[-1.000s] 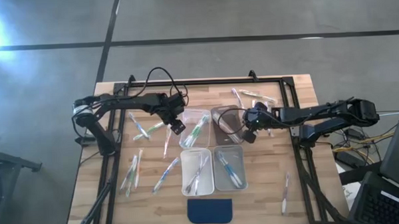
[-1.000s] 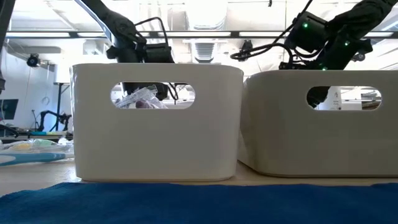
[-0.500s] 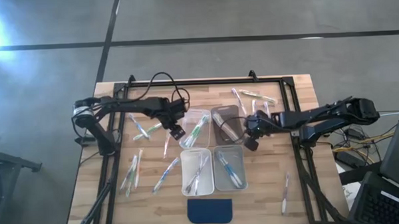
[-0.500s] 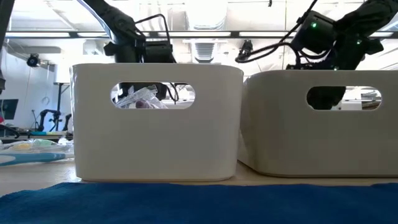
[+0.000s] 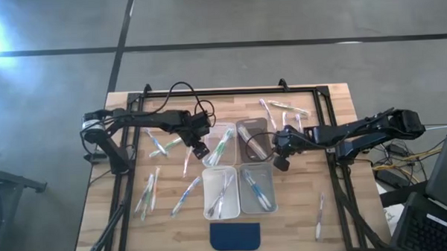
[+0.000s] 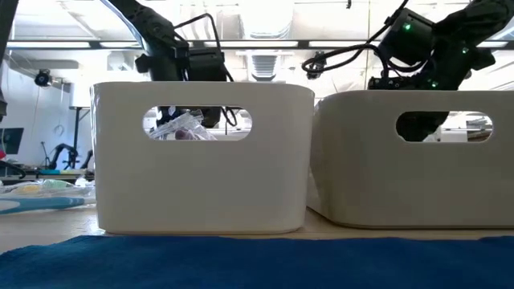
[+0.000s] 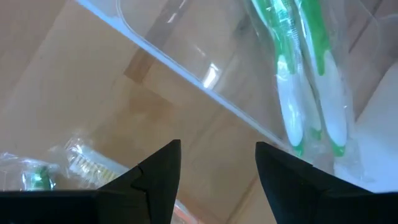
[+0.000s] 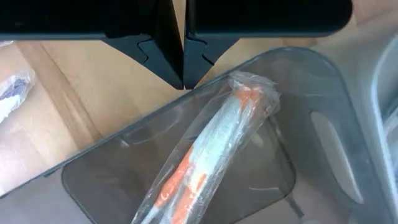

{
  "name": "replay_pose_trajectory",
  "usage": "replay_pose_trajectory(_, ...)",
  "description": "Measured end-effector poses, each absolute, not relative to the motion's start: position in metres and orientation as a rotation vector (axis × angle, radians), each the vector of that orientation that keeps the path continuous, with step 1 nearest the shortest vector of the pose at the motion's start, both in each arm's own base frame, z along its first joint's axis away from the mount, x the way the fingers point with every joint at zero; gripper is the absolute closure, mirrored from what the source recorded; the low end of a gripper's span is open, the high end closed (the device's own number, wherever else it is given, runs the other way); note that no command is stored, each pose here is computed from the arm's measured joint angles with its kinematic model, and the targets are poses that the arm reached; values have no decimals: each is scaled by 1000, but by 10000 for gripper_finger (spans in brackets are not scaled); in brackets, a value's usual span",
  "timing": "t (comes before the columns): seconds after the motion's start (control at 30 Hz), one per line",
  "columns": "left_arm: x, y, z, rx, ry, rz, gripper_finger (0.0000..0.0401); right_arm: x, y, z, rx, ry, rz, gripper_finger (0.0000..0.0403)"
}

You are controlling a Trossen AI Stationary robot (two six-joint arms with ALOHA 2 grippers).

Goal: Pick & Place Toothbrushes
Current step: Adjust the bins, then put the violet toothbrush into the white bin

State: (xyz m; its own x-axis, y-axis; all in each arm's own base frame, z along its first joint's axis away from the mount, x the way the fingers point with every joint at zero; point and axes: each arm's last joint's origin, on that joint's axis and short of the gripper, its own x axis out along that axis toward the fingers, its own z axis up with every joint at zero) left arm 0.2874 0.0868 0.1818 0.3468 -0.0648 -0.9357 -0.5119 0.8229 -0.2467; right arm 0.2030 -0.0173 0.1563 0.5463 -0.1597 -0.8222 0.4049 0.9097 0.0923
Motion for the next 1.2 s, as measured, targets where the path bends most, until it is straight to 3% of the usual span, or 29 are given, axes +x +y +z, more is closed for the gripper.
replay_pose_trajectory(0.27,277,90,194,-528,1229,387,190,201,-24,164,148,955,-563,394)
replay_pose_trajectory(0.57,250,87,228,-436,1208,514,190,198,-33,174,259,968,-667,394)
replay_pose_trajectory(0.9,212,79,270,-315,908,639,190,179,-34,195,361,1158,-900,394)
replay_pose_trajectory(1.2,207,78,255,-294,587,624,190,161,-43,205,477,1228,-1105,394)
